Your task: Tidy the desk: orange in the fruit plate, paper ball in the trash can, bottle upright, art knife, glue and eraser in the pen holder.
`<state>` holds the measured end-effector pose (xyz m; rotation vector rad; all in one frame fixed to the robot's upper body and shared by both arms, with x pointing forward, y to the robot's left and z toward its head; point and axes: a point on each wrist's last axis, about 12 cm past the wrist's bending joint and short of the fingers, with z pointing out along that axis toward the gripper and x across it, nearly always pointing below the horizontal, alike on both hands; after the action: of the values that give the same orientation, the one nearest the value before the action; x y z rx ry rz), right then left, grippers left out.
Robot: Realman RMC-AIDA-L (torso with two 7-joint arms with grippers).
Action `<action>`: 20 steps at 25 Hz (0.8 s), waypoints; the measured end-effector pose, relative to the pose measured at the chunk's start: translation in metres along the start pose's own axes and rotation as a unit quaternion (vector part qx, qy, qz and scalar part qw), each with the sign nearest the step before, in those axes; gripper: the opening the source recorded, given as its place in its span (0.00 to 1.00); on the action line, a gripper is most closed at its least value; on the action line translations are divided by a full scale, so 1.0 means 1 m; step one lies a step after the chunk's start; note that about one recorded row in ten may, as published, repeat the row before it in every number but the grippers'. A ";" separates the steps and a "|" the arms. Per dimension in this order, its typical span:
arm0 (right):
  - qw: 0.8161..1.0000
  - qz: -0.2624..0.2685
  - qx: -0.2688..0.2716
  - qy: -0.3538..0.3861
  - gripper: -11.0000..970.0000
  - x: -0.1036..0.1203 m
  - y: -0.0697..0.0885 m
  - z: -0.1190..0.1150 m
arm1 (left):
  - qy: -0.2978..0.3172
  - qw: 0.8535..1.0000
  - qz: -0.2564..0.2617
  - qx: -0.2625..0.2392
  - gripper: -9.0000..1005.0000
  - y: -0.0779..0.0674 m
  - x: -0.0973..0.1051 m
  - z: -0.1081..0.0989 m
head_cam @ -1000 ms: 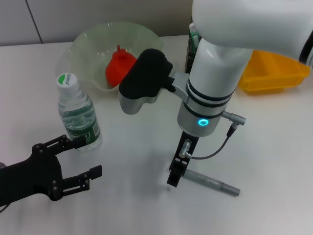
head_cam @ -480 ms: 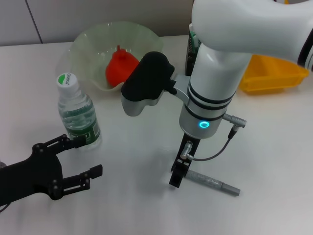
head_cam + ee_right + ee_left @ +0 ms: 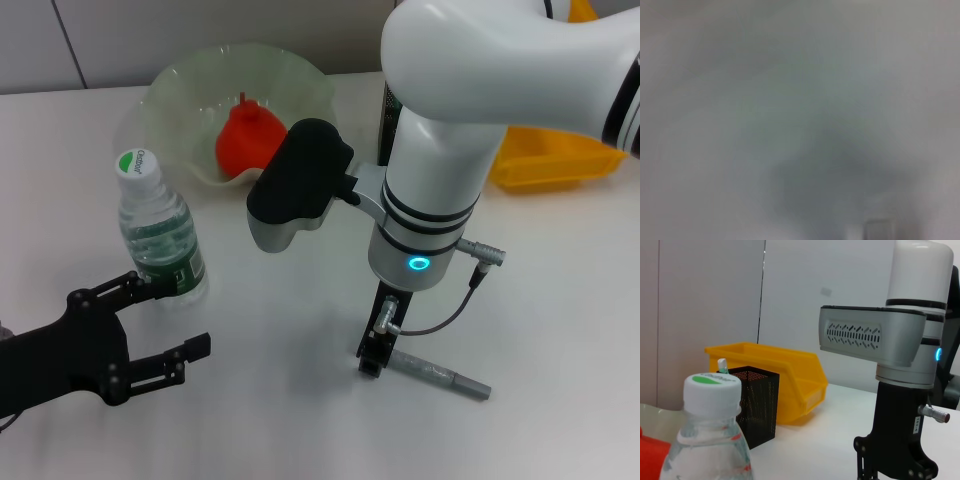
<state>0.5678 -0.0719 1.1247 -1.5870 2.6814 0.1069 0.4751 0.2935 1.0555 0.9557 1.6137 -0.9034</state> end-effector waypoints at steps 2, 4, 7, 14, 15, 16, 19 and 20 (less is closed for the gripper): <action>1.000 0.000 0.001 0.000 0.42 0.000 0.000 0.000 | -0.001 1.000 0.000 0.000 0.81 0.000 0.000 0.000; 1.000 0.000 0.001 0.000 0.38 0.000 0.000 0.000 | -0.001 1.000 0.001 -0.001 0.81 0.001 -0.001 0.000; 1.000 0.001 0.001 -0.001 0.31 0.000 0.000 -0.001 | -0.001 1.000 0.001 -0.001 0.81 0.001 -0.001 0.000; 1.000 0.000 -0.003 -0.008 0.18 -0.001 -0.001 -0.008 | -0.001 1.000 0.003 -0.004 0.81 0.002 -0.002 -0.001; 1.000 -0.001 -0.003 -0.011 0.17 -0.001 -0.001 -0.011 | -0.001 1.000 0.004 -0.005 0.81 0.003 -0.002 -0.001; 1.000 -0.001 -0.002 -0.014 0.16 -0.001 -0.002 -0.016 | -0.001 1.000 0.004 -0.005 0.81 0.003 -0.002 -0.001; 0.999 0.008 0.012 -0.041 0.15 0.002 -0.009 -0.037 | -0.001 1.000 0.003 -0.006 0.81 0.003 -0.002 -0.001; 0.998 0.012 0.019 -0.055 0.15 0.004 -0.013 -0.046 | -0.001 1.000 0.003 -0.006 0.81 0.003 -0.002 -0.001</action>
<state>0.5777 -0.0853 1.1699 -1.4922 2.6047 0.1385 0.4776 0.2953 1.0571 0.9509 1.6118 -0.8900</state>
